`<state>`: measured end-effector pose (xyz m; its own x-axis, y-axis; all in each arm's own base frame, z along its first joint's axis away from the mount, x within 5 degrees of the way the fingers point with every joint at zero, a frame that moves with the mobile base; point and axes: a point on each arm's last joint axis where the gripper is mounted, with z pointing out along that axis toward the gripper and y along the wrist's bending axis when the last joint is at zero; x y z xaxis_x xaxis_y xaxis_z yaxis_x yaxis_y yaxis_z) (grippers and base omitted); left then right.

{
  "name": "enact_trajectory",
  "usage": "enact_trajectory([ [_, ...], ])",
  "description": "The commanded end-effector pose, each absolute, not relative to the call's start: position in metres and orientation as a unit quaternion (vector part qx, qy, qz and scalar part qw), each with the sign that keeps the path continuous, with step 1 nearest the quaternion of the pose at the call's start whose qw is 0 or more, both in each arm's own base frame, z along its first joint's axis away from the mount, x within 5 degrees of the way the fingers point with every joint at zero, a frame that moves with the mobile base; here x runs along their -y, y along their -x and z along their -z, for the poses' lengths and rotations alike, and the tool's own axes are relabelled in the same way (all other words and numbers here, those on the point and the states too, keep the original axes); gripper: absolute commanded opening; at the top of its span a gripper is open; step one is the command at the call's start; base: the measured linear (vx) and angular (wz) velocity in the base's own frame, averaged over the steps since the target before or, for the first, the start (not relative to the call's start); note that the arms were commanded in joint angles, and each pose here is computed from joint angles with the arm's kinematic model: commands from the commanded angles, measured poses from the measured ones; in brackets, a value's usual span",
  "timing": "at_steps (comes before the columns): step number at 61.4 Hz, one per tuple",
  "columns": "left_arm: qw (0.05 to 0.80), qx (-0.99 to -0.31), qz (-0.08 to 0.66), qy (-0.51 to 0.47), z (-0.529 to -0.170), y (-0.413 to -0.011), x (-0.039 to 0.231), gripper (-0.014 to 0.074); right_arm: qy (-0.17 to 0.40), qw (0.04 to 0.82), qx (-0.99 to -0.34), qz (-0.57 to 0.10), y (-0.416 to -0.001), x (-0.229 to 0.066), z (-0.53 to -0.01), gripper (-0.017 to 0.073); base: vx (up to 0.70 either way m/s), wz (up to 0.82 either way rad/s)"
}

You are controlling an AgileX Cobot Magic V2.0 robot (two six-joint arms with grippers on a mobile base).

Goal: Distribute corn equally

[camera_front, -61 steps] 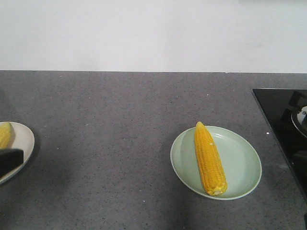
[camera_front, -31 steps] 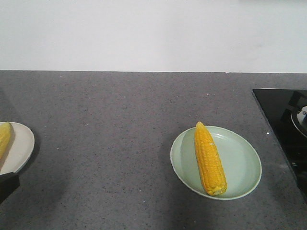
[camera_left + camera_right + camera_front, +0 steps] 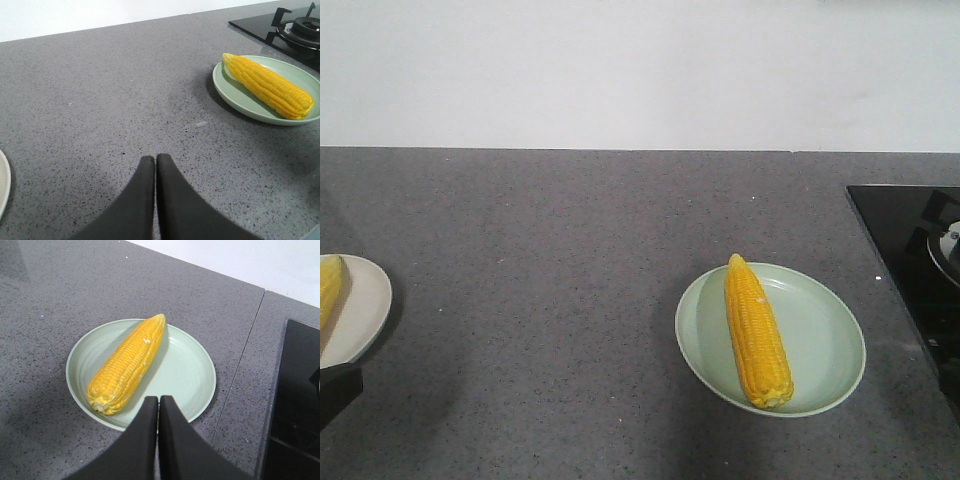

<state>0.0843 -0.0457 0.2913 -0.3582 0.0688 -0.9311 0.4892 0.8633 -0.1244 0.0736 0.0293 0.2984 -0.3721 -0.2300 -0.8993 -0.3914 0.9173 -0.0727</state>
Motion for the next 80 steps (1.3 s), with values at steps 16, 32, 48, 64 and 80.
enact_trajectory([
  [16,0.572,-0.781,0.194,-0.155,-0.304,-0.086,0.044,-0.0008,0.178,0.562,-0.804,-0.073,-0.076,-0.029,-0.311,-0.0004,0.00,0.00],
  [32,0.640,-0.745,0.032,-0.185,-0.289,-0.078,0.026,-0.0008,0.178,0.562,-0.804,-0.073,-0.076,-0.029,-0.311,-0.0004,0.00,0.00],
  [48,0.694,-0.711,-0.028,-0.108,-0.226,-0.062,0.010,-0.0008,0.178,0.562,-0.804,-0.073,-0.076,-0.029,-0.311,-0.0004,0.00,0.00],
  [64,0.724,-0.681,-0.067,-0.088,-0.202,-0.055,0.003,-0.0007,0.178,0.562,-0.804,-0.074,-0.076,-0.029,-0.311,-0.0004,0.00,0.00],
  [80,0.744,-0.659,-0.089,-0.066,-0.210,-0.055,-0.002,-0.0007,0.178,0.562,-0.804,-0.074,-0.076,-0.029,-0.311,-0.0004,0.00,0.00],
])
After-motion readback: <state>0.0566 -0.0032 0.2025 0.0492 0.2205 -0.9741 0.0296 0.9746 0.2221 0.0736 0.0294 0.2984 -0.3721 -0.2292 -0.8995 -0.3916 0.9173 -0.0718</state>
